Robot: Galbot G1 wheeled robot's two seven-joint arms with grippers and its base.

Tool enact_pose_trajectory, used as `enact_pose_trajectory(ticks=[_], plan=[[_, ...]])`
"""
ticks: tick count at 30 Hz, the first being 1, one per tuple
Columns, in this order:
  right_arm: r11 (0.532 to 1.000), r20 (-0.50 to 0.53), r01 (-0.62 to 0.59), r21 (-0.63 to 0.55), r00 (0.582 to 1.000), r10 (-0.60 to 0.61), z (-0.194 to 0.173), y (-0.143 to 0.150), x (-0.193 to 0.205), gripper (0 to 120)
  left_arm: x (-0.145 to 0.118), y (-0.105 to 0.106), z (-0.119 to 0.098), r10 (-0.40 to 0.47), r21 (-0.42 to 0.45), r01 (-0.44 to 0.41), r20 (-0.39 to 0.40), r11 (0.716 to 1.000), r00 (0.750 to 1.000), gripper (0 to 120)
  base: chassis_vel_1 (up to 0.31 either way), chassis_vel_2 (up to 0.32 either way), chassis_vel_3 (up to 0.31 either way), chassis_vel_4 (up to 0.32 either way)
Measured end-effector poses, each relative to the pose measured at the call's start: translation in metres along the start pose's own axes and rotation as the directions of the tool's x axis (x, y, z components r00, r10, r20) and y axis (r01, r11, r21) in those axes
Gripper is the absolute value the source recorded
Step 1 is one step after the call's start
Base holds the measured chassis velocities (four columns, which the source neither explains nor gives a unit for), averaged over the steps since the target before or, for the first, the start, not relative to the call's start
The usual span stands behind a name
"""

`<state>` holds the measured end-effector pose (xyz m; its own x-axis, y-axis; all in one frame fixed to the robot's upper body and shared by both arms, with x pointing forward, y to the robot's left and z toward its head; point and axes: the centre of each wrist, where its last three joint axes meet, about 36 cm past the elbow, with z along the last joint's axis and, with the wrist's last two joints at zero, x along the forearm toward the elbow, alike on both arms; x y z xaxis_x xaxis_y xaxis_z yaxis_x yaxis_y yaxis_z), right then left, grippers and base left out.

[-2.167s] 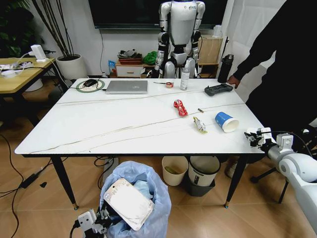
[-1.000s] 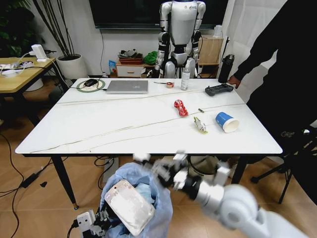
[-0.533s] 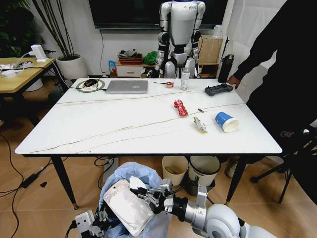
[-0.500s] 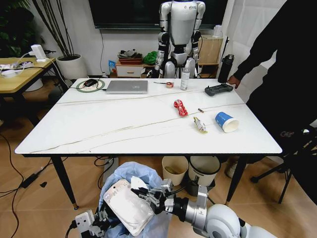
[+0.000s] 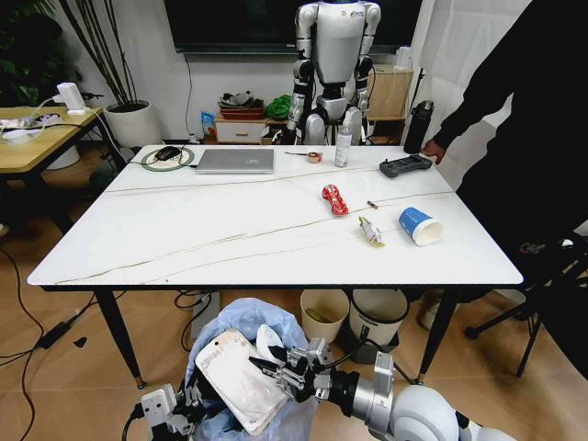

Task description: Pick up the trash bin and place the trash from the table into it.

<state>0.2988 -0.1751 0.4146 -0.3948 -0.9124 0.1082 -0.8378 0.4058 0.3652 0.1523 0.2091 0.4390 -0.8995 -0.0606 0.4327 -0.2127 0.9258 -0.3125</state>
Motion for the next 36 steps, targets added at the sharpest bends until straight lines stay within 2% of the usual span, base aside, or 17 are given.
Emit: enact_pose_trajectory(ticks=[6, 7, 8, 9, 12, 13, 16, 17, 19, 21, 22, 23, 24, 25, 26, 29, 36], plan=[[1.000, 0.007, -0.008, 0.014, 1.000, 0.008, -0.009, 0.003, 0.009, 67, -0.001, 0.000, 0.000, 0.001, 0.001, -0.001, 0.002, 1.000, 1.000, 0, 0.000, 0.000, 0.000, 0.000], [1.000, 0.010, -0.009, 0.017, 1.000, 0.009, -0.010, 0.004, 0.011, 73, -0.001, 0.000, 0.000, 0.001, 0.002, -0.001, 0.001, 1.000, 1.000, 0, 0.000, 0.000, 0.000, 0.000], [1.000, 0.011, -0.010, 0.017, 1.000, 0.010, -0.011, 0.004, 0.012, 73, -0.001, 0.000, 0.000, 0.001, 0.002, -0.001, 0.001, 1.000, 1.000, 0, 0.000, 0.000, 0.000, 0.000], [1.000, 0.025, -0.018, 0.022, 1.000, 0.017, -0.016, 0.005, 0.015, 82, -0.001, 0.000, 0.001, 0.000, 0.002, 0.000, 0.002, 1.000, 1.000, 0, 0.000, 0.000, 0.000, 0.000], [0.998, 0.064, -0.042, 0.036, 0.997, 0.039, -0.028, 0.004, 0.017, 90, -0.002, 0.000, 0.002, -0.002, 0.003, 0.002, 0.001, 1.000, 1.000, 0, 0.000, 0.000, 0.000, 0.000], [0.997, 0.090, -0.058, 0.040, 0.994, 0.054, -0.036, 0.002, 0.017, 93, -0.003, 0.000, 0.002, -0.003, 0.004, 0.003, 0.000, 1.000, 1.000, 0, 0.000, 0.000, 0.000, 0.000], [0.971, 0.197, -0.231, 0.070, 0.957, 0.213, -0.075, -0.015, 0.012, 100, -0.003, -0.001, 0.003, -0.005, 0.011, 0.005, 0.001, 1.000, 1.000, 0, 0.000, 0.000, 0.000, 0.000], [0.971, 0.197, -0.231, 0.070, 0.957, 0.213, -0.075, -0.015, 0.012, 100, -0.003, -0.001, 0.003, -0.005, 0.011, 0.005, 0.001, 1.000, 1.000, 0, 0.000, 0.000, 0.000, 0.000], [0.905, 0.223, -0.421, 0.060, 0.890, 0.398, -0.101, -0.033, 0.012, 100, -0.004, -0.002, 0.003, -0.006, 0.017, 0.006, 0.002, 1.000, 1.000, 0, 0.000, 0.000, 0.000, 0.000], [0.810, 0.187, -0.585, 0.043, 0.801, 0.569, -0.120, -0.050, 0.017, 100, -0.004, -0.002, 0.003, -0.008, 0.019, 0.008, 0.003, 1.000, 1.000, 0, 0.000, 0.000, 0.000, 0.000], [0.783, 0.175, -0.621, 0.039, 0.776, 0.606, -0.124, -0.054, 0.018, 100, -0.004, -0.002, 0.003, -0.009, 0.020, 0.009, 0.004, 1.000, 1.000, 0, 0.000, 0.000, 0.000, 0.000], [0.783, 0.175, -0.621, 0.039, 0.776, 0.606, -0.124, -0.054, 0.018, 100, -0.004, -0.002, 0.003, -0.009, 0.020, 0.009, 0.004, 1.000, 1.000, 0, 0.000, 0.000, 0.000, 0.000], [0.750, 0.157, -0.661, 0.037, 0.745, 0.649, -0.127, -0.059, 0.020, 100, -0.004, -0.002, 0.004, -0.009, 0.020, 0.009, 0.004, 1.000, 1.000, 0, 0.000, 0.000, 0.000, 0.000], [0.672, 0.124, -0.740, 0.026, 0.669, 0.733, -0.132, -0.075, 0.025, 100, -0.004, -0.002, 0.004, -0.012, 0.021, 0.012, 0.005, 1.000, 1.000, 0, 0.000, 0.000, 0.000, 0.000], [0.668, 0.122, -0.744, 0.026, 0.665, 0.736, -0.132, -0.076, 0.025, 100, -0.004, -0.002, 0.004, -0.012, 0.021, 0.012, 0.005, 1.000, 1.000, 0, 0.000, 0.000, 0.000, 0.000], [0.546, 0.071, -0.838, -0.007, 0.544, 0.836, -0.132, -0.111, 0.036, 100, -0.003, -0.002, 0.004, -0.017, 0.026, 0.017, 0.007, 1.000, 1.000, 0, 0.000, 0.000, 0.000, 0.000], [0.465, 0.044, -0.883, -0.064, 0.464, 0.885, -0.139, -0.153, 0.059, 100, -0.001, -0.003, 0.003, -0.025, 0.026, 0.025, 0.008, 0.999, 1.000, 0, 0.000, 0.000, 0.000, 0.000]])
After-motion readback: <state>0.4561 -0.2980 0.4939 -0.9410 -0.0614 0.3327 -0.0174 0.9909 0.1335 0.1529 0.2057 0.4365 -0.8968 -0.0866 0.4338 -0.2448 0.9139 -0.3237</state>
